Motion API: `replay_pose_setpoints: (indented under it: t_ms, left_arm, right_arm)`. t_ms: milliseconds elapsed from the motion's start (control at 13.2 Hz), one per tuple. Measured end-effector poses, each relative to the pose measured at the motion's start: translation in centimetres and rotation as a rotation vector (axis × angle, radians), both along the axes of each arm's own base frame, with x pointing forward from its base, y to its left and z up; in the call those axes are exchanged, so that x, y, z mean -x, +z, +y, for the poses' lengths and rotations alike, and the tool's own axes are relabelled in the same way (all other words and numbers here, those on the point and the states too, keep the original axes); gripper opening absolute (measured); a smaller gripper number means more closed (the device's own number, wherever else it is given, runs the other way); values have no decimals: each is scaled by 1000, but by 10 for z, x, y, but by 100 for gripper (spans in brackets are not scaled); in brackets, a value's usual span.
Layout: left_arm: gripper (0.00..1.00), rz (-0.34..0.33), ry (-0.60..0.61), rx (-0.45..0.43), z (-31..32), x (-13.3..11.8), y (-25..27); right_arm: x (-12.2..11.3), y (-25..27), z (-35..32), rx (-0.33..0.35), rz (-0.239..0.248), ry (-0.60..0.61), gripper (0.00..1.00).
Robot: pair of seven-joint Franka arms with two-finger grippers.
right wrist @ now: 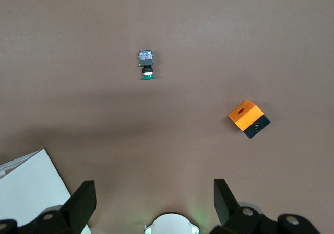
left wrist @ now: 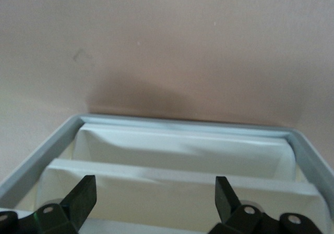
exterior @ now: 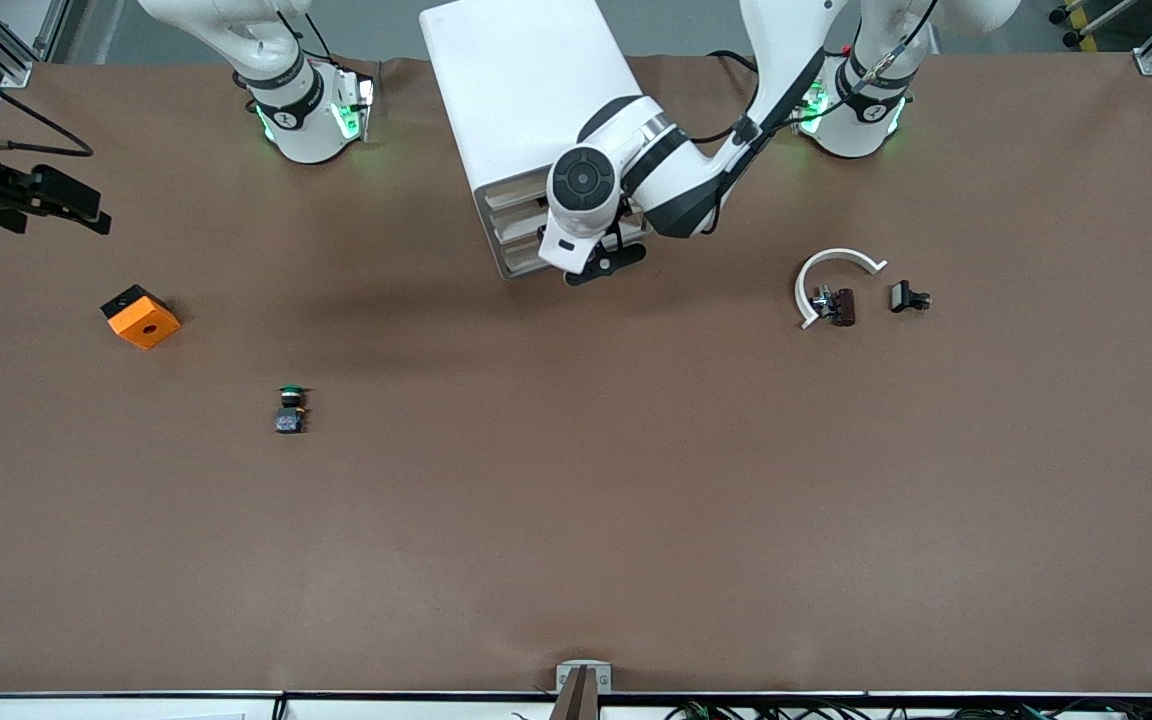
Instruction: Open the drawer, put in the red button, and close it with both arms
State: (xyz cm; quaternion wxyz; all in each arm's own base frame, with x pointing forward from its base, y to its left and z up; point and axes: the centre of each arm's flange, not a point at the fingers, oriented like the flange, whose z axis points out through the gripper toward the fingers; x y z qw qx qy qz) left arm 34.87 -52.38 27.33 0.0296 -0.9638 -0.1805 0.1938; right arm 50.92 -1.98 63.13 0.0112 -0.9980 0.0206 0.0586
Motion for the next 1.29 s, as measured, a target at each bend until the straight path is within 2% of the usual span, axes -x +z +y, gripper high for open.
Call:
replay_pose_setpoints:
  t_ms: [380,532,684,837,989,1141,1293]
  left_arm:
    - [100,9,38,-2,-1,0,2]
    - [100,-8,83,11,8,-23,9]
    - [100,-71,150,25,37,-78,27]
    - [100,-165,203,11,88,-145,50]
    - [100,-232,213,-8,147,-200,69]
    - [100,-262,201,-4,208,-240,80]
    - [100,-274,202,5,268,-268,93]
  right_arm:
    - [3,8,-12,1,-14,-23,100]
    - [3,14,-14,2,-27,-26,100]
    - [3,20,-14,3,-40,-26,100]
    - [2,22,-14,3,-44,-26,100]
    - [2,22,-15,3,-44,-28,100]
    - [2,22,-16,3,-45,-30,100]
    - [2,22,-17,4,-46,-31,100]
